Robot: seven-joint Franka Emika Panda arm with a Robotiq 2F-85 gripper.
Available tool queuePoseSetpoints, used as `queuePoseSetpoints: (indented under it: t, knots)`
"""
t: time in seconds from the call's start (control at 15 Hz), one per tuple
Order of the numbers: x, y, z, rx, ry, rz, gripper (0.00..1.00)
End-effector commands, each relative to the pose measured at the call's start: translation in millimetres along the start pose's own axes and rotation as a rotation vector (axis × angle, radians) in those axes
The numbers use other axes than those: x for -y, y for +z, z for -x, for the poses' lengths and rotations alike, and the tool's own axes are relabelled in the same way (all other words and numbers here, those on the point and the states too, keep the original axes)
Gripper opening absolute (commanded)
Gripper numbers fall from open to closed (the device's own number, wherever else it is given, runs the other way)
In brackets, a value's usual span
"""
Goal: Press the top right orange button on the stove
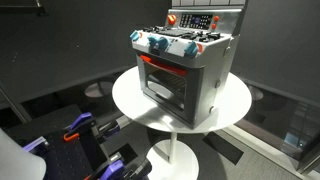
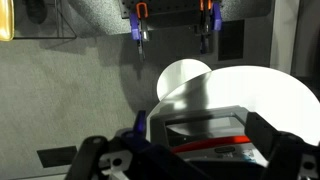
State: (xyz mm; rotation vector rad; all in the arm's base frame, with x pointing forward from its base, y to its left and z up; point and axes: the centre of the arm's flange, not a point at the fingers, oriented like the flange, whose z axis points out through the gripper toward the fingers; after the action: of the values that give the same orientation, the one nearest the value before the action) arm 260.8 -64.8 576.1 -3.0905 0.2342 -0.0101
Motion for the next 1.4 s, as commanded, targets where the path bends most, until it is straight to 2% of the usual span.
queuePoseSetpoints:
  t: [0.0,0.4,0.67,0.87,1.33]
  knots:
    - [0.0,-0.3,0.1,-0.001,0.000,0.000,1.00]
    - [1.7,-0.9,-0.2,-0.008,0.001,0.006,1.00]
    - [4.7,-4.3,-15.5,-0.037,0.032,0.025,1.00]
    - [4.8,-4.6,-34.8,-0.078,0.055,0.033,1.00]
    - [11.2,5.5,-102.4,-0.172,0.083,0.064,1.00]
